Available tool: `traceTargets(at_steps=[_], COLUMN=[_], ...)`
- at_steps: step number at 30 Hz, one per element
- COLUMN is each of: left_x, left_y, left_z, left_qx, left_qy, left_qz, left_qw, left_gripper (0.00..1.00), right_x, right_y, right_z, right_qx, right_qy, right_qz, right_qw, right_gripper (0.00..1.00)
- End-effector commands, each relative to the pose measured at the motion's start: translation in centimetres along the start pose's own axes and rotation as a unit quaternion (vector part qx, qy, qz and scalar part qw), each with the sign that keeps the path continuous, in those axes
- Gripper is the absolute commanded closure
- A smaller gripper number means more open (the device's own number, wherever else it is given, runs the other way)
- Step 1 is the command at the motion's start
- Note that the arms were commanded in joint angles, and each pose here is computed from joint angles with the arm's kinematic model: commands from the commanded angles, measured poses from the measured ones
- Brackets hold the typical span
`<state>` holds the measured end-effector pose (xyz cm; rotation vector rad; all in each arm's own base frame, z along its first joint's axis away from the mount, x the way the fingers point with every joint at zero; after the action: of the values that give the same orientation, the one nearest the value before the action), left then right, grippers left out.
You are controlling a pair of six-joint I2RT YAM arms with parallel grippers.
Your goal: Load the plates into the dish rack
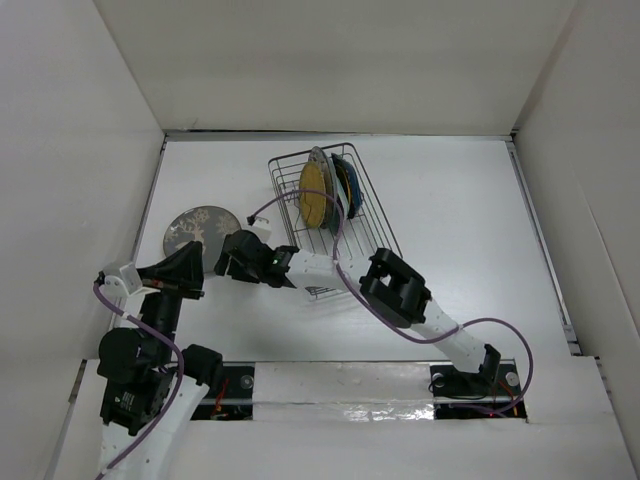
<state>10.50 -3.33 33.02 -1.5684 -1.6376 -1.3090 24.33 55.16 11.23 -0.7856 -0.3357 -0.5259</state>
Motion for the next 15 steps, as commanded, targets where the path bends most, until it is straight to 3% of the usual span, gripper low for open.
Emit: traceTargets(at_steps=[1, 6, 15], left_x=[0.9, 0.9, 0.9], left_y=[-0.3, -0.4, -0.5], left_z=[-0.4, -0.5, -0.5], left_qx=[-0.016, -0.019, -0.021], left_qy=[-0.005, -0.006, -0.006], left_qz=[-0.023, -0.023, -0.022], left_qw=[1.000, 1.000, 0.999], left_gripper=[0.90, 0.90, 0.89], right_x=[-0.8, -1.1, 0.4], right_y=[1.1, 3.2, 6.1], right_z=[1.0, -0.3, -3.7], right_qx=[0.025, 0.032, 0.041], right_qy=[0.072, 0.126, 0.190], right_qz=[0.009, 0.014, 0.023], right_qw=[0.997, 0.991, 0.981], right_gripper=[0.30, 0.30, 0.43])
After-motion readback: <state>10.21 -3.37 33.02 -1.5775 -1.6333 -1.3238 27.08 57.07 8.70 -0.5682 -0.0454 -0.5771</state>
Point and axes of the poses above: each gripper's point midway between its finger pads, its own y axis out along the fingers, its own z axis along the line the jaws close on, x = y × z, the point moved 7 cm from there along -y, back along the fingers, and after that the axes turned 2 degrees about y, right-handed, at the moved point
